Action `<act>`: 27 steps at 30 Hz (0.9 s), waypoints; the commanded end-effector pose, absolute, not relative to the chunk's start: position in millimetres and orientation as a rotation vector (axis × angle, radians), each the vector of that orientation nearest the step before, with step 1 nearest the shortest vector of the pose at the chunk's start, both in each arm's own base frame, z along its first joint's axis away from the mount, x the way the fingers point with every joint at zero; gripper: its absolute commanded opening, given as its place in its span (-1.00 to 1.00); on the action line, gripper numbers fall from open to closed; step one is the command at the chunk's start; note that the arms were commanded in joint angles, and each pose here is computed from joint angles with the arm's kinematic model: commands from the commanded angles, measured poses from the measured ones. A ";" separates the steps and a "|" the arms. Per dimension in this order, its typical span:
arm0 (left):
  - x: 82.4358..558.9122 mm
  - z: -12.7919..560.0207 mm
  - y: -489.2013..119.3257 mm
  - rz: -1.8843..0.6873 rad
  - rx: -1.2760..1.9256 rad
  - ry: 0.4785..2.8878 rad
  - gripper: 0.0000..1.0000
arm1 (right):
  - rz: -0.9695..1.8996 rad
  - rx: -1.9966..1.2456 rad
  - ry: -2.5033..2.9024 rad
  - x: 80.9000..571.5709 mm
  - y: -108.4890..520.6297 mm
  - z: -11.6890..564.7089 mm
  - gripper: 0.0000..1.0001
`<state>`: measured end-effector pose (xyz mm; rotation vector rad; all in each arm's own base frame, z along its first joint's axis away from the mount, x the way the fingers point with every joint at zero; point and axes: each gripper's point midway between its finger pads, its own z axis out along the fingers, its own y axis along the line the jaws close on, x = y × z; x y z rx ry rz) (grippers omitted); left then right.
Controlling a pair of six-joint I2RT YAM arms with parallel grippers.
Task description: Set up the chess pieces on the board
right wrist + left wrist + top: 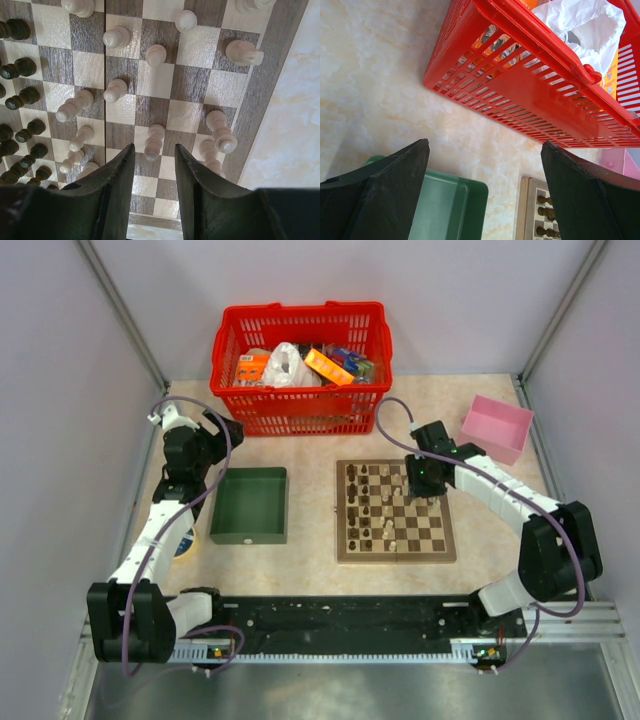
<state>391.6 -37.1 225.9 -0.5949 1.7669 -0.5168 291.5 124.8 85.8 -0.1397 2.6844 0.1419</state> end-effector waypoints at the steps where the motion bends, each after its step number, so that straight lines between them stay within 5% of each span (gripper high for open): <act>1: 394.4 238.7 -36.1 -0.536 -0.583 1.713 0.98 | 0.182 -0.152 2.664 296.2 135.3 84.5 -0.26; 15: 394.0 235.3 -35.4 -0.525 -0.583 1.722 0.97 | 0.165 -0.161 2.712 290.8 134.9 70.9 -0.47; 24: 393.7 234.2 -34.5 -0.522 -0.587 1.723 0.97 | 0.188 -0.178 2.722 287.0 137.0 74.6 -0.43; 27: 393.8 234.6 -34.8 -0.524 -0.585 1.723 0.97 | 0.180 -0.174 2.722 286.6 135.8 75.6 -0.63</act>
